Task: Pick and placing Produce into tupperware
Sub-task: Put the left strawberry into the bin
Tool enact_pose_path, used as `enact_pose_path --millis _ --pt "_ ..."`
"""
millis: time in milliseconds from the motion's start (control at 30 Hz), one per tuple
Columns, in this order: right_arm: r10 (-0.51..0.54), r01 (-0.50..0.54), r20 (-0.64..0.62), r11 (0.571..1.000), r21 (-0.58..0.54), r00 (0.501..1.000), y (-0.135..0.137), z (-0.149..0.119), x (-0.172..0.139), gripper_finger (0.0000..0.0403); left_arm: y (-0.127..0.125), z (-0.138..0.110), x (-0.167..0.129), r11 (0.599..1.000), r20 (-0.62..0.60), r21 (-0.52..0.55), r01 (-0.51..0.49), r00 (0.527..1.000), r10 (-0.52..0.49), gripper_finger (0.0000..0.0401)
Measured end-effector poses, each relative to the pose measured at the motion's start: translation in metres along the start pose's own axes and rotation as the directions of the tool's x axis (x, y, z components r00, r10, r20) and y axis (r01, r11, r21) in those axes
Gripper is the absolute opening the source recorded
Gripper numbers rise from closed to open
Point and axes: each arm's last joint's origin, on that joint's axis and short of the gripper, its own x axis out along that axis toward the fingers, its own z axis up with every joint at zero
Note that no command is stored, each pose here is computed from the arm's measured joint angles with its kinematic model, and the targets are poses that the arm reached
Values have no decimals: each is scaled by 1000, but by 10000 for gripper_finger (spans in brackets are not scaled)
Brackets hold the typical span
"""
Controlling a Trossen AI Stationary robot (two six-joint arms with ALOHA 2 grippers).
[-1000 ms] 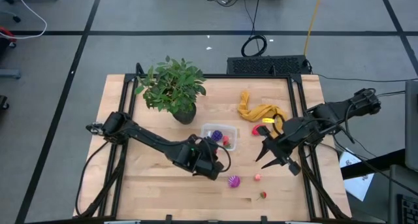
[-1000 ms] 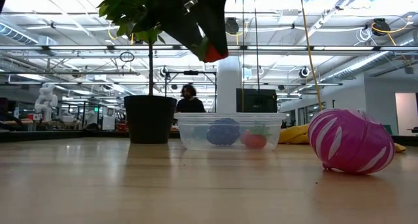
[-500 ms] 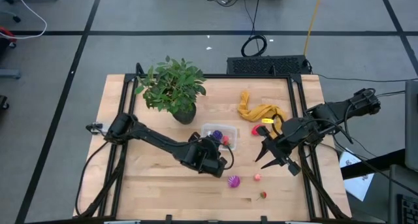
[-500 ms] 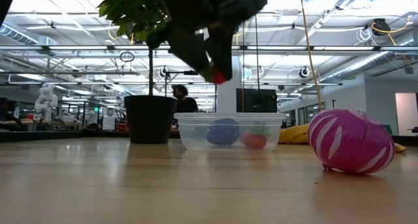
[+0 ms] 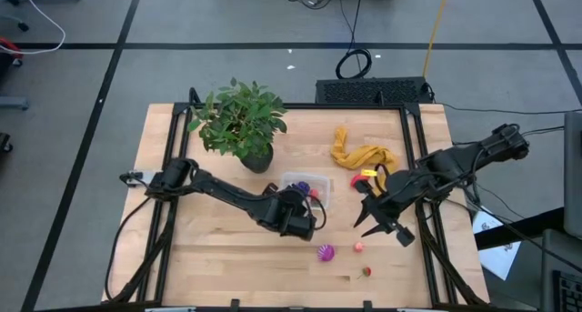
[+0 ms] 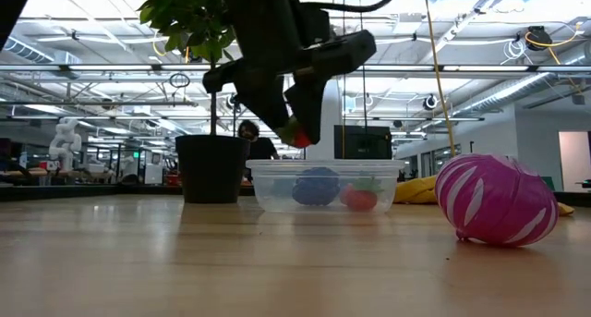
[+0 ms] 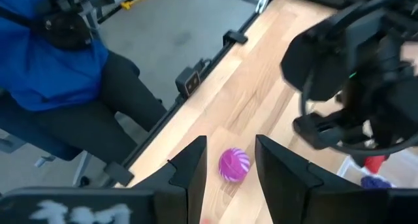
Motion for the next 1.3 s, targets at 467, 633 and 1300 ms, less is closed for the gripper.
enact_pose_path --millis 467,633,1300 --pt "4 -3 -47 1000 17 999 -2 -15 14 118 12 4 6 993 -78 -95 -66 995 58 145" --pt "6 -5 -44 1000 16 999 -2 -14 14 118 13 3 5 991 -83 -108 -78 994 69 145" --pt "6 -6 -29 1000 7 1000 -2 -13 14 118 9 -5 28 983 -118 -136 -119 988 104 145"
